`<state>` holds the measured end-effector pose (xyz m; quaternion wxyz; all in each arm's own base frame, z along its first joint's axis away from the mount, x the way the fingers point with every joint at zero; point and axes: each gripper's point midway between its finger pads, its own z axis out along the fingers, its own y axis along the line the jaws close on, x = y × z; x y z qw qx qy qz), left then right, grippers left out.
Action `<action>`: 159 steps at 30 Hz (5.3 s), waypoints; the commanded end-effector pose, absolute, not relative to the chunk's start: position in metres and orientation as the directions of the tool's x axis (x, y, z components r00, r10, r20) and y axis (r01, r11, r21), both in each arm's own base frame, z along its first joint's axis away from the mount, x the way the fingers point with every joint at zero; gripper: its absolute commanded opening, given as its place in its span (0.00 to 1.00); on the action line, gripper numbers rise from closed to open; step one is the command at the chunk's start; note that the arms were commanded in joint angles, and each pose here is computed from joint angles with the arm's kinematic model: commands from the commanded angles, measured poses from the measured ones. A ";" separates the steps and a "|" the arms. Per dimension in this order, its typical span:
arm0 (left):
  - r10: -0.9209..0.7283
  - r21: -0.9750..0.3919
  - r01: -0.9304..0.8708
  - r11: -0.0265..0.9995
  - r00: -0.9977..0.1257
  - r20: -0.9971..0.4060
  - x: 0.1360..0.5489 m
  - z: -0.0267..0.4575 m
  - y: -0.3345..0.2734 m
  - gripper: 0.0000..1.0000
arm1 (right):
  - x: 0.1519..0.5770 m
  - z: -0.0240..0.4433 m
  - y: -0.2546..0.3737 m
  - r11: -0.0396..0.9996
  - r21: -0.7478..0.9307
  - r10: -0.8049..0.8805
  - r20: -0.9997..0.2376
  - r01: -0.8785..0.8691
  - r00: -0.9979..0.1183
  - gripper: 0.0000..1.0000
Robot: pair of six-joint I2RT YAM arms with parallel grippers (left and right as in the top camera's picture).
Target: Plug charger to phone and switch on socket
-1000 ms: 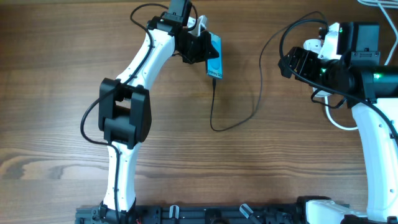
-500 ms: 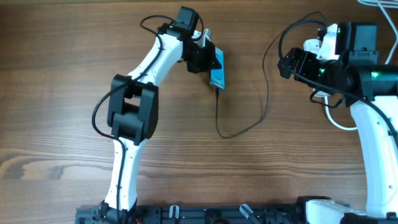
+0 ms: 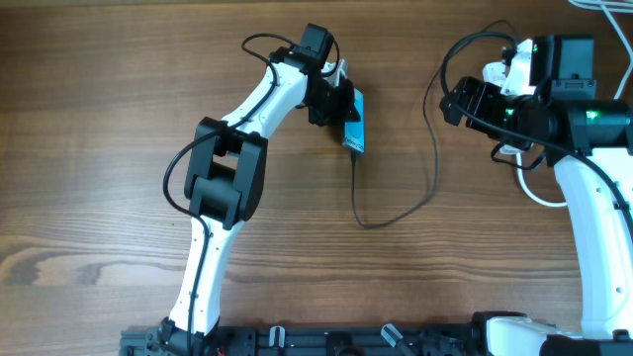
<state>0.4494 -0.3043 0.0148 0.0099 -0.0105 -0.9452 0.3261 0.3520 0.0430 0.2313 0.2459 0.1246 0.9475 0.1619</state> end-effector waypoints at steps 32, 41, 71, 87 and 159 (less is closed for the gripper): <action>-0.011 -0.341 0.002 0.940 -0.999 -0.038 0.451 -0.013 -0.263 0.53 | 0.356 0.227 0.040 0.924 0.350 0.304 -0.432 0.153 -0.849 0.99; -0.153 -0.448 0.031 0.893 -0.917 -0.369 0.487 0.187 -0.195 1.00 | 0.384 0.214 0.005 0.932 0.222 0.362 -0.505 0.287 -0.784 0.99; -0.414 -0.288 -0.318 0.903 -0.820 -0.394 0.429 0.264 -0.022 1.00 | 0.409 0.156 -0.219 0.674 -0.127 0.500 -0.647 0.727 -0.576 1.00; -0.414 -0.288 -0.318 0.903 -0.820 -0.394 0.429 0.264 -0.023 1.00 | 0.430 0.110 -0.194 0.811 -0.022 0.481 -0.542 0.584 -0.689 1.00; -0.414 -0.288 -0.318 0.903 -0.820 -0.394 0.429 0.264 -0.023 1.00 | 0.444 -0.016 -0.156 0.730 0.210 0.682 -0.286 0.651 -0.673 1.00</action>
